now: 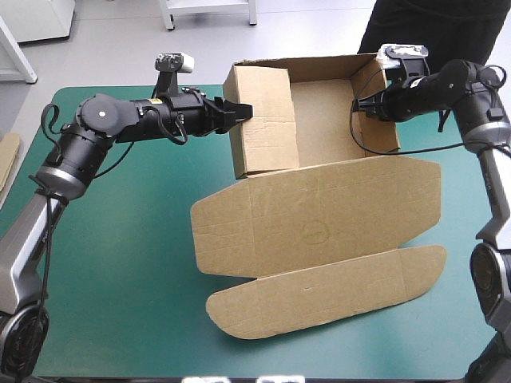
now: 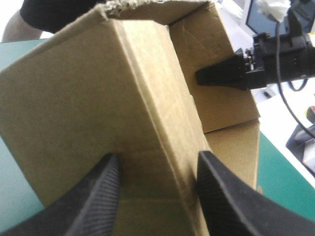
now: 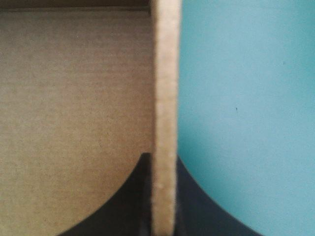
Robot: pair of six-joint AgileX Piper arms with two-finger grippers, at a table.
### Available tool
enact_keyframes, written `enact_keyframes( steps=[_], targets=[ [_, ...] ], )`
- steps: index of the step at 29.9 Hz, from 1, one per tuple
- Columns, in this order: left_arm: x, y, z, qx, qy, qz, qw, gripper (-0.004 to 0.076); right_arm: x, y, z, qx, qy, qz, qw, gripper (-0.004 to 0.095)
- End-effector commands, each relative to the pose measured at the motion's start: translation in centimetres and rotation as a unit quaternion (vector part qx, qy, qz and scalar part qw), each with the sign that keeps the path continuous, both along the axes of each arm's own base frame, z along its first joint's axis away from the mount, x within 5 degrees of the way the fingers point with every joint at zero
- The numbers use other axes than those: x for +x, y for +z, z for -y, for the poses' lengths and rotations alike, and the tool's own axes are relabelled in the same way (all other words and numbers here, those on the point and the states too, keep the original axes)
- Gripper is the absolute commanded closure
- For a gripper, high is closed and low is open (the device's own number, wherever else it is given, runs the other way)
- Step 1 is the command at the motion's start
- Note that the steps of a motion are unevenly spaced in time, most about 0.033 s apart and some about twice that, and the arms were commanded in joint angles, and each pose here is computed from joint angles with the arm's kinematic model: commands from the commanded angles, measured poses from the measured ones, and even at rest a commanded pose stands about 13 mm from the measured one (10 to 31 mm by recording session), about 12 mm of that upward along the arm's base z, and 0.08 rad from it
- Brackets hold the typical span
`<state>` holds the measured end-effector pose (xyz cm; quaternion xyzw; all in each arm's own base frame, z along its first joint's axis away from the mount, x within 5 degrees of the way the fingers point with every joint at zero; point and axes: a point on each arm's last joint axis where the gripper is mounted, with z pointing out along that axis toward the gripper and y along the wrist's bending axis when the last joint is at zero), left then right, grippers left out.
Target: Fold the box
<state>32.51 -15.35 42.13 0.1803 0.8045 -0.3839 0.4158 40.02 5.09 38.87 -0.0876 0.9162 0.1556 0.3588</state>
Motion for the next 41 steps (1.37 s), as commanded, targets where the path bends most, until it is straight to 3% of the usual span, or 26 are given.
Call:
enact_keyframes(
  steps=[1, 10, 18, 25, 30, 41],
  targets=[
    [-1.0, 2.2, 0.3, -0.009, 0.003, 0.01, 1.0, 0.0374, -1.3, 3.5, -1.7, 0.061, -0.002, 0.057, 0.996, 0.0919],
    [-0.4, 1.6, -0.6, 0.053, 0.056, -0.024, 0.997, 0.0374, -1.2, 3.3, -2.7, 0.077, -0.008, 0.048, 0.996, 0.0919],
    [0.1, 0.7, 1.2, 0.109, 0.065, -0.045, 0.991, 0.0374, -1.3, 3.3, -3.6, 0.079, -0.009, 0.048, 0.996, 0.0919],
    [0.8, 0.3, 3.3, 0.222, 0.069, -0.054, 0.971, 0.0414, -1.6, 3.1, -4.6, 0.065, -0.005, 0.044, 0.997, 0.0915],
    [1.7, 0.5, 4.0, 0.231, 0.065, -0.07, 0.968, 0.0423, -1.9, 2.7, -5.4, 0.026, -0.004, 0.033, 0.999, 0.0915],
    [3.3, -2.7, 5.7, 0.262, 0.041, -0.118, 0.957, 0.0487, -2.3, 2.5, -6.4, 0.021, 0.011, 0.024, 0.999, 0.0915]
  ],
)
